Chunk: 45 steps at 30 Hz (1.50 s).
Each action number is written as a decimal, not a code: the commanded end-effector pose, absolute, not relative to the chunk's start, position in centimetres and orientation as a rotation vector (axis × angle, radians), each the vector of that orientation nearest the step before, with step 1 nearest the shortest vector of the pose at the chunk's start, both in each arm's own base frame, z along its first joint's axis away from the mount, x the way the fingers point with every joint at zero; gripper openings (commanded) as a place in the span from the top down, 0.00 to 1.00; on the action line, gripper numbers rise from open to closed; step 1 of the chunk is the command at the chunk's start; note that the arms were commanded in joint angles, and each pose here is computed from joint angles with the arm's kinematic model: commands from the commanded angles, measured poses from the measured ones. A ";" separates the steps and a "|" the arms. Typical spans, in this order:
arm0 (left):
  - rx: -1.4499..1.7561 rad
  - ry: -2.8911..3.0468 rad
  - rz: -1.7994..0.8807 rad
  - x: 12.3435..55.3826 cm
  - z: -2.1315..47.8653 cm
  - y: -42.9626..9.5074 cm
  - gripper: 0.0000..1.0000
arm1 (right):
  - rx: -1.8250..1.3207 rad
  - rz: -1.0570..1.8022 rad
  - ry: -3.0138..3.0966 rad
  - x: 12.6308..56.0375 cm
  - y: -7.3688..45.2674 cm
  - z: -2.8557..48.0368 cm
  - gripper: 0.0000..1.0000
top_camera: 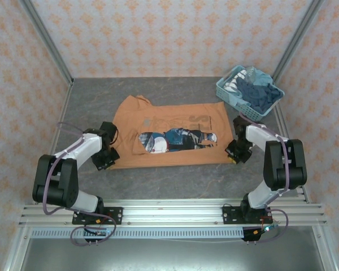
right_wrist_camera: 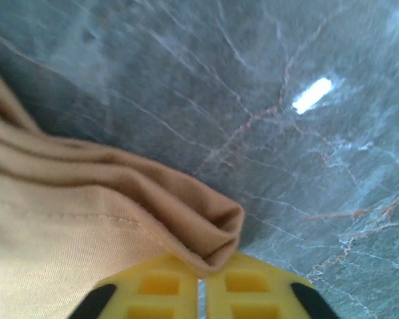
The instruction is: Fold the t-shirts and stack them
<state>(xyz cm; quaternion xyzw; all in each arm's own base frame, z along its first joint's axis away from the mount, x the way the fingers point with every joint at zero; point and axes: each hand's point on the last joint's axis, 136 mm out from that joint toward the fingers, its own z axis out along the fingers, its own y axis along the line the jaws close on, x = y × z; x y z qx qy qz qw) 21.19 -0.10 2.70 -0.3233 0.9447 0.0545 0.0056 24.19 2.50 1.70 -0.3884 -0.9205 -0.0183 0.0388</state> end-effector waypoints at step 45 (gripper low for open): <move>-1.025 2.838 -0.241 30.7 2.9 -11.6 0.62 | -1.506 -0.120 -2.859 30.9 1.9 4.1 0.85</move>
